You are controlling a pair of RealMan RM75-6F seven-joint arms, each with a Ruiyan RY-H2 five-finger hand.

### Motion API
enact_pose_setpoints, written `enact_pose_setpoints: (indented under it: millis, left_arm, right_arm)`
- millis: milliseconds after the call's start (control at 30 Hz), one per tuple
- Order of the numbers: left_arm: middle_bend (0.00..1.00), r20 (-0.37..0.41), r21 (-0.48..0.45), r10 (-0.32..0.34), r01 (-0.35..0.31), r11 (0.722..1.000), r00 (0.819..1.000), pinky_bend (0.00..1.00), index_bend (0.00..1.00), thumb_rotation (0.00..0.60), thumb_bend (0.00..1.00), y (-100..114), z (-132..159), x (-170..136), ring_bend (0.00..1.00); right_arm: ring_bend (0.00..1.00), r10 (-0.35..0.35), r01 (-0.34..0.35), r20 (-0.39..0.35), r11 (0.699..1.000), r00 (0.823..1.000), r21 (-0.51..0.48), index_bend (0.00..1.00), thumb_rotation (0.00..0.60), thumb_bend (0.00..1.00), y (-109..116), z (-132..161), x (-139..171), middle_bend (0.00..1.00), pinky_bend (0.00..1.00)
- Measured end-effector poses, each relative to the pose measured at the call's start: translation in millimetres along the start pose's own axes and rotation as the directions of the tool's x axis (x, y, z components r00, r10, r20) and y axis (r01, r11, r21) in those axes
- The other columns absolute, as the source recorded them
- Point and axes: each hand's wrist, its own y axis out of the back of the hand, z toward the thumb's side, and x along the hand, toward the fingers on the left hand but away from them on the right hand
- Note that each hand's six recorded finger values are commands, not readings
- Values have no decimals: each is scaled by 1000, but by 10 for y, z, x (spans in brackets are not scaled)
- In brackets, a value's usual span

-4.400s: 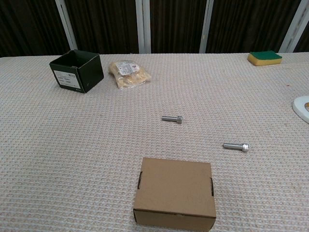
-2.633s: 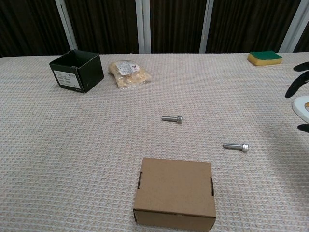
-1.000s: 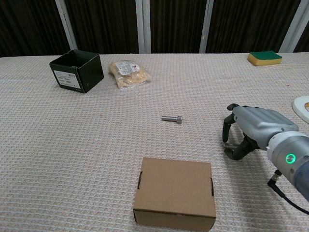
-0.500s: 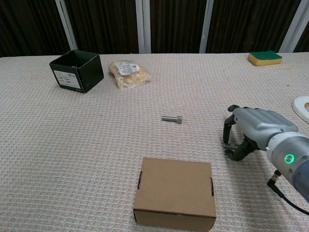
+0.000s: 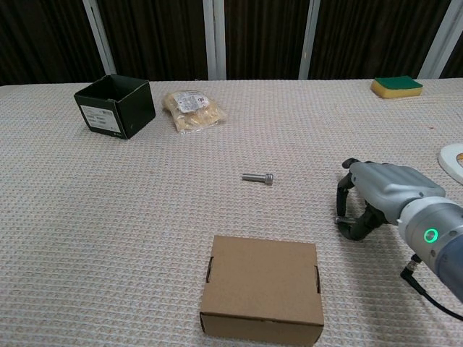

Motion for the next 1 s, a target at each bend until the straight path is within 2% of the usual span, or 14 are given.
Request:
enact_pose_setpoints:
  millis: [367,700,1000]
  left_arm:
    - [127,2,3,-2,2,1000,1000,49,174,600,147,-8,10,-3,0]
    - [128,3,5,-2,2,1000,1000,48,175,600,147,-10,14,-8,0]
    - [128,2,5,-4,4,1000,1000,48,175,600,147,-12,12,-5,0]
  right_arm:
    - [0,1,-1,6,1000,1000,-4,625,600,362,13,-18,-9,0,0]
    - [0,-3,3,4,1000,1000,-3,656,600,421,36,-29,-3,0,0]
    - [0,-19,17,-28,997,999,-81,656,600,420,157,61,32,0,0]
